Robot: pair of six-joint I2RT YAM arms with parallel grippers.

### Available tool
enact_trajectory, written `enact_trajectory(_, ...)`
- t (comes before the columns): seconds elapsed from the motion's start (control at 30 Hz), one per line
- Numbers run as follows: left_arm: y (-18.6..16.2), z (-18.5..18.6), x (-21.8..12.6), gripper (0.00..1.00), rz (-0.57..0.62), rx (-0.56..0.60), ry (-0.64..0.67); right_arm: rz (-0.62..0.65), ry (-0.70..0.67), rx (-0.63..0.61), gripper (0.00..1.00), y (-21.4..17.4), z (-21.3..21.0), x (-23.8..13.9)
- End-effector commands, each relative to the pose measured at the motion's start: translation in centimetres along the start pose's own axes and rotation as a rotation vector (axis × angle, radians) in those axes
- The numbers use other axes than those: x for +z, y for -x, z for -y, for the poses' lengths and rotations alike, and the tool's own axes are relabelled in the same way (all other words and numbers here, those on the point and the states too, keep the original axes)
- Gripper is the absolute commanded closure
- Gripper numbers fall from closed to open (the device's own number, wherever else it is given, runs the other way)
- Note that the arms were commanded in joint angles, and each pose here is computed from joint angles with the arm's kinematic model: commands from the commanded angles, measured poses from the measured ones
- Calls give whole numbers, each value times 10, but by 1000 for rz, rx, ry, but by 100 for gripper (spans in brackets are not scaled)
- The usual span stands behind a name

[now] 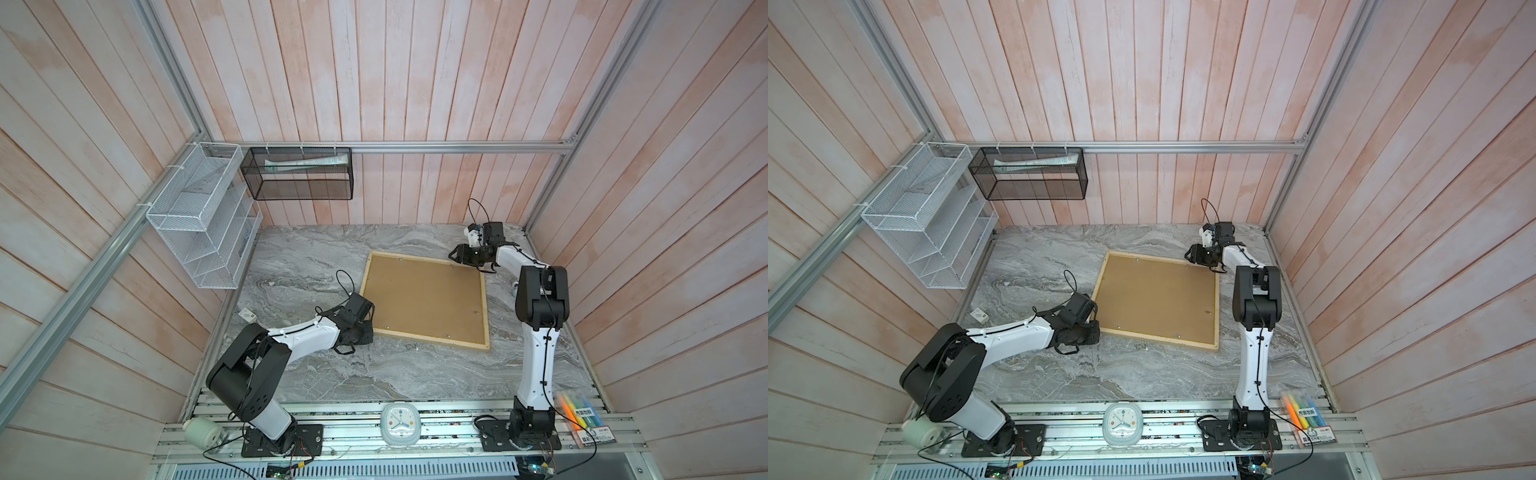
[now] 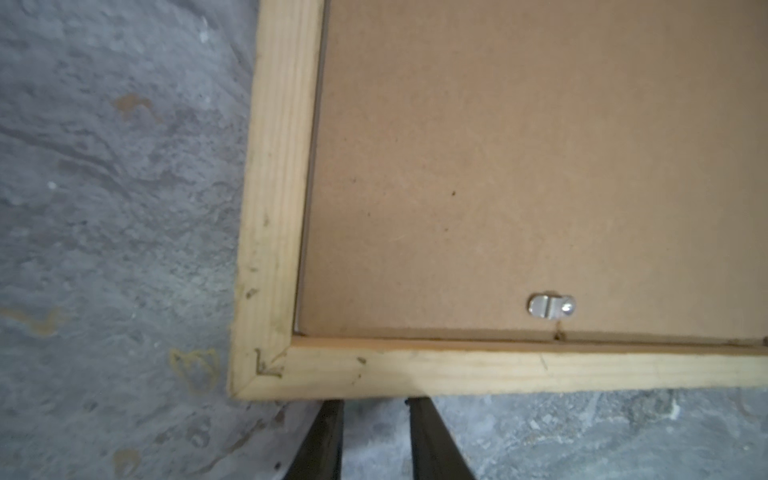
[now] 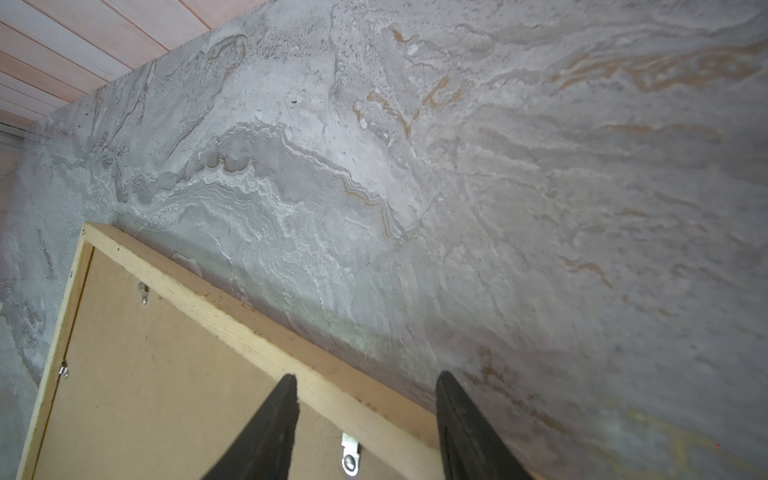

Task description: Put the photo into the frame

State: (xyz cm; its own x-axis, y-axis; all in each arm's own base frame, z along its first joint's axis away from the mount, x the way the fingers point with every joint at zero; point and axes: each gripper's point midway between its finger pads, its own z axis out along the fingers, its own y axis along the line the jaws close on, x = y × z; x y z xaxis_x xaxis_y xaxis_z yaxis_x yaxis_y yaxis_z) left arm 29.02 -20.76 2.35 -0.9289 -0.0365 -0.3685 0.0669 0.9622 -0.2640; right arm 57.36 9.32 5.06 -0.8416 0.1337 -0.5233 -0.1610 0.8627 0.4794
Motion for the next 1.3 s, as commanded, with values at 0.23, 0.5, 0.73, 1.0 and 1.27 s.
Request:
enact_trajectory(0.23,63,-17,29,70,71,-12,4,-97,10,178,49,-47,26,-24)
enact_trajectory(0.5,113,-31,48,70,97,12,37,-98,93,265,50,-110,6,-51)
enact_trajectory(0.73,132,-34,58,70,98,36,55,-69,127,332,50,-162,-12,-82)
enact_trajectory(1.0,132,-31,52,69,102,35,35,-67,190,316,50,-206,-63,-108)
enact_trajectory(1.27,143,-36,31,65,156,27,84,-30,58,264,50,-197,-63,-117)
